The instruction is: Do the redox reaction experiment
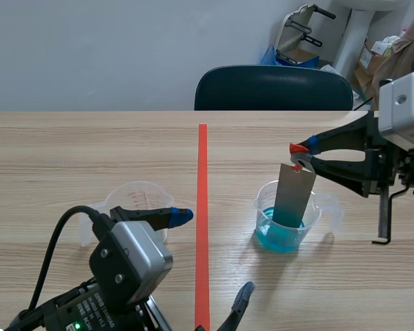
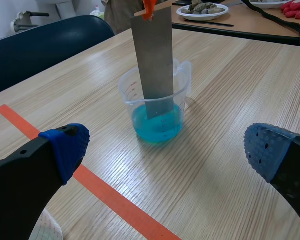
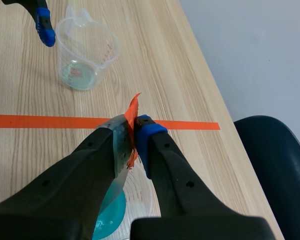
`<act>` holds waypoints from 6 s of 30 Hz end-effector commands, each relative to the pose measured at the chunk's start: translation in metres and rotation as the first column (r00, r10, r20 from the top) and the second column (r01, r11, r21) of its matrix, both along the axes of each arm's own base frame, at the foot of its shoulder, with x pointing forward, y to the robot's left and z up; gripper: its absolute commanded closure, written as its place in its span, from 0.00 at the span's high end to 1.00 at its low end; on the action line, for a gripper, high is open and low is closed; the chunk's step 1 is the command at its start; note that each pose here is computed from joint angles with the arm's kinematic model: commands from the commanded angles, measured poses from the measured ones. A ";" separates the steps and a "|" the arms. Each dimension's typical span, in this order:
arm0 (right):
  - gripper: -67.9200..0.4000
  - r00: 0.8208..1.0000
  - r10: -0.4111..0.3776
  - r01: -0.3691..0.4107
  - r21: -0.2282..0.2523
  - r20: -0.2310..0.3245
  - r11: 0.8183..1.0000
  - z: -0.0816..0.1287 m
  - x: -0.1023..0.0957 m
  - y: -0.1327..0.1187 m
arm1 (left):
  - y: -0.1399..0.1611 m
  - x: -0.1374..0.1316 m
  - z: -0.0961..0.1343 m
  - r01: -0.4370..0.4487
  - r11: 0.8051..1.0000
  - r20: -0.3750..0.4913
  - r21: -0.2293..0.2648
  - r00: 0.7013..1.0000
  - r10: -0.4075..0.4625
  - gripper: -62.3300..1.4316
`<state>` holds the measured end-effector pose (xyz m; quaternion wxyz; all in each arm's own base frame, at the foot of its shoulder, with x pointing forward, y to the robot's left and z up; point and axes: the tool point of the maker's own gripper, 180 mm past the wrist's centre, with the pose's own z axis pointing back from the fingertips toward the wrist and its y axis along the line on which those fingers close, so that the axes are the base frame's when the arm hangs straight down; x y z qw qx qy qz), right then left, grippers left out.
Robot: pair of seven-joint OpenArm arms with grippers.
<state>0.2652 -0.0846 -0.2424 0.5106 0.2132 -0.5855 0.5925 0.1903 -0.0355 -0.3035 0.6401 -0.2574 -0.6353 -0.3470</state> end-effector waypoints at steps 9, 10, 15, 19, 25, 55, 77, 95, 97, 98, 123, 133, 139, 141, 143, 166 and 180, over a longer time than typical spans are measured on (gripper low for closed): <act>0.02 1.000 0.020 -0.021 0.030 0.008 0.999 -0.002 0.006 -0.007 | -0.002 0.000 0.007 0.000 1.000 0.012 -0.029 1.000 0.001 1.00; 0.02 1.000 0.019 -0.019 0.036 0.008 0.999 -0.002 0.007 -0.007 | -0.002 0.000 0.007 0.000 1.000 0.012 -0.029 1.000 0.001 1.00; 0.02 1.000 0.022 -0.022 0.032 0.008 0.999 -0.004 0.008 -0.008 | -0.002 0.000 0.007 0.000 1.000 0.012 -0.028 1.000 0.000 1.00; 0.02 1.000 0.027 -0.028 0.041 0.014 0.999 -0.002 0.008 -0.007 | -0.002 0.000 0.007 0.000 1.000 0.012 -0.028 1.000 0.000 1.00; 0.02 1.000 0.027 -0.027 0.041 0.013 0.999 -0.002 0.008 -0.007 | -0.002 0.000 0.007 0.000 1.000 0.012 -0.028 1.000 0.000 1.00; 0.02 1.000 0.028 -0.029 0.043 0.014 0.999 -0.001 0.007 -0.007 | -0.002 0.000 0.007 0.000 1.000 0.013 -0.028 1.000 0.000 1.00; 0.02 1.000 0.028 -0.029 0.043 0.014 0.999 -0.001 0.007 -0.007 | -0.002 0.000 0.007 0.000 1.000 0.013 -0.028 1.000 0.000 1.00; 0.02 1.000 0.028 -0.029 0.044 0.014 0.999 -0.001 0.007 -0.007 | -0.002 0.000 0.008 0.000 1.000 0.013 -0.029 1.000 0.000 1.00; 0.02 1.000 0.028 -0.029 0.044 0.014 0.999 -0.001 0.007 -0.007 | -0.002 0.000 0.008 0.000 1.000 0.013 -0.029 1.000 0.000 1.00; 0.02 1.000 0.028 -0.029 0.044 0.014 0.999 -0.001 0.007 -0.007 | -0.002 0.000 0.008 0.000 1.000 0.013 -0.029 1.000 0.000 1.00; 0.02 1.000 0.028 -0.029 0.044 0.014 0.999 -0.001 0.007 -0.007 | -0.002 0.000 0.008 0.002 1.000 0.015 -0.027 1.000 -0.001 1.00; 0.02 1.000 0.028 -0.029 0.044 0.014 0.999 -0.001 0.007 -0.007 | -0.002 0.000 0.008 0.002 1.000 0.015 -0.027 1.000 -0.001 1.00; 0.02 1.000 0.028 -0.029 0.044 0.014 0.999 -0.001 0.007 -0.007 | -0.002 0.000 0.008 0.002 1.000 0.015 -0.027 1.000 -0.001 1.00; 0.02 1.000 0.028 -0.029 0.044 0.014 0.999 -0.001 0.007 -0.007 | -0.002 0.000 0.008 0.002 1.000 0.015 -0.027 1.000 -0.001 1.00; 0.02 1.000 0.028 -0.029 0.044 0.014 0.999 -0.001 0.007 -0.007 | -0.002 0.000 0.008 0.002 1.000 0.015 -0.027 1.000 -0.001 1.00; 0.02 1.000 0.028 -0.029 0.044 0.014 0.999 -0.001 0.007 -0.007 | -0.002 0.000 0.008 0.002 1.000 0.015 -0.027 1.000 -0.001 1.00; 0.02 1.000 0.028 -0.029 0.044 0.014 0.999 -0.001 0.007 -0.007 | -0.002 0.000 0.008 0.002 1.000 0.015 -0.027 1.000 -0.001 1.00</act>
